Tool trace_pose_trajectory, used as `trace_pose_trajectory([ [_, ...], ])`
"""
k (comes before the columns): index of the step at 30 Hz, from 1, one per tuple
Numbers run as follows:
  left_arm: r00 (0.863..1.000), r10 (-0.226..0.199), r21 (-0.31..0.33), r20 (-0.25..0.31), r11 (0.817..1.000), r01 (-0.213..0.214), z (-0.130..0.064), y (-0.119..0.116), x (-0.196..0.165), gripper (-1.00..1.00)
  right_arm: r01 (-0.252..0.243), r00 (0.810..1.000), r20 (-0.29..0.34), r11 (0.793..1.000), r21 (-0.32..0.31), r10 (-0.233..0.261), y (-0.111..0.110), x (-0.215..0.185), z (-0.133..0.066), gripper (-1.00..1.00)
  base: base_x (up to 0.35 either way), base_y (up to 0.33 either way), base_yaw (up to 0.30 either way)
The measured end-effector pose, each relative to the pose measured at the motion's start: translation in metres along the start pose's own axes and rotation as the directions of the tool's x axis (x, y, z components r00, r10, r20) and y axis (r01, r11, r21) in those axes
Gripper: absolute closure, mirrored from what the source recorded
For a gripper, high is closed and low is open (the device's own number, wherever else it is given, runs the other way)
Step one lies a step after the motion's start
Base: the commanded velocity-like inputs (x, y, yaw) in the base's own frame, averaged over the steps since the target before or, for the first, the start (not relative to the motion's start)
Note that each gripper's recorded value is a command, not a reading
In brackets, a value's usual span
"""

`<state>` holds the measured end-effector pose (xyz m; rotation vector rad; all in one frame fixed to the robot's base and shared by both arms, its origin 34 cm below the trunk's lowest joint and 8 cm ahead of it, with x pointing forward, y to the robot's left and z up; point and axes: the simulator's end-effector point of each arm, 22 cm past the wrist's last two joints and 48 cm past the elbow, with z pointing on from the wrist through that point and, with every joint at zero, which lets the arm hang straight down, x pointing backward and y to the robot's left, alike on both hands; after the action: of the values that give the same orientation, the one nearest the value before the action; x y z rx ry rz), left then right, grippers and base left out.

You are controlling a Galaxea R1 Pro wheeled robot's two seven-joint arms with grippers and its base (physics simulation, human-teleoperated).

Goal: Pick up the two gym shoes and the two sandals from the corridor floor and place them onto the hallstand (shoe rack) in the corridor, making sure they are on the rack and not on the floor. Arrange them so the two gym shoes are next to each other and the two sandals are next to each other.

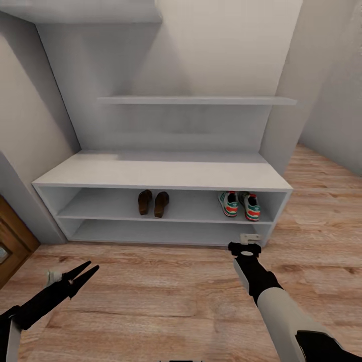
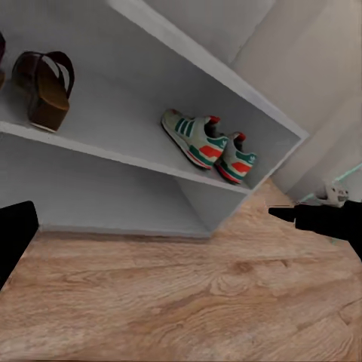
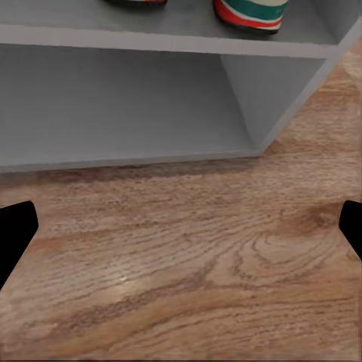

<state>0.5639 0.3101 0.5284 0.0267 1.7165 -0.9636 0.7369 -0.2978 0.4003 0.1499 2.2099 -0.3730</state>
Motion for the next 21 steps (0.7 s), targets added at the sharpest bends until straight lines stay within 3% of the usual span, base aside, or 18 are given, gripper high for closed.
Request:
trace_pose_trajectory([
  [4, 1.0, 0.004, -0.166, -0.015, 0.986, -0.006, 0.005, 0.032, -0.004, -1.0, 0.009, 1.0, -0.021, 1.0, -0.003, -0.009, 0.0, 0.003, -0.003, -1.0, 0.0, 0.0, 0.0],
  [8, 0.998, 0.011, -0.245, -0.055, 0.969, -0.024, 0.016, 0.046, 0.006, -1.0, 0.017, 0.999, -0.042, 1.0, -0.006, -0.017, 0.002, 0.014, -0.003, -1.0, 0.0, 0.0, 0.0],
  [11, 0.992, 0.019, -0.324, -0.126, 0.944, -0.059, 0.031, 0.056, 0.017, -1.0, 0.02, 0.998, -0.051, 1.0, -0.01, -0.021, 0.003, 0.02, -0.004, -1.0, 0.0, 0.0, 0.0],
  [14, 0.977, 0.006, -0.449, -0.213, 0.887, -0.103, 0.034, 0.076, 0.031, -1.0, 0.022, 0.998, -0.053, 1.0, -0.016, -0.022, 0.005, 0.025, -0.006, -1.0, 0.0, 0.0, 0.0],
  [15, 0.969, -0.011, -0.512, -0.245, 0.851, -0.12, 0.029, 0.088, 0.035, -1.0, 0.024, 0.998, -0.061, 1.0, -0.018, -0.025, 0.006, 0.029, -0.007, -1.0, 0.0, 0.0, 0.0],
  [16, 0.966, -0.02, -0.544, -0.258, 0.829, -0.129, 0.025, 0.094, 0.036, -1.0, 0.026, 0.997, -0.065, 0.999, -0.019, -0.027, 0.006, 0.031, -0.008, -1.0, 0.0, 0.0, 0.0],
  [17, 0.96, -0.031, -0.602, -0.277, 0.785, -0.148, 0.017, 0.105, 0.037, -1.0, 0.03, 0.997, -0.076, 0.999, -0.022, -0.032, 0.007, 0.035, -0.009, -1.0, 0.0, 0.0, 0.0],
  [19, 0.956, -0.039, -0.652, -0.289, 0.74, -0.167, 0.009, 0.114, 0.034, -1.0, 0.035, 0.995, -0.088, 0.999, -0.024, -0.037, 0.007, 0.038, -0.011, -1.0, 0.0, 0.0, 0.0],
  [20, 0.953, -0.044, -0.692, -0.299, 0.698, -0.185, 0.001, 0.122, 0.032, -1.0, 0.039, 0.994, -0.099, 0.999, -0.026, -0.041, 0.007, 0.042, -0.012, -1.0, 0.0, 0.0, 0.0],
  [21, 0.952, -0.045, -0.709, -0.304, 0.678, -0.194, -0.002, 0.124, 0.03, -1.0, 0.041, 0.994, -0.104, 0.999, -0.027, -0.044, 0.007, 0.043, -0.013, -1.0, 0.0, 0.0, 0.0],
])
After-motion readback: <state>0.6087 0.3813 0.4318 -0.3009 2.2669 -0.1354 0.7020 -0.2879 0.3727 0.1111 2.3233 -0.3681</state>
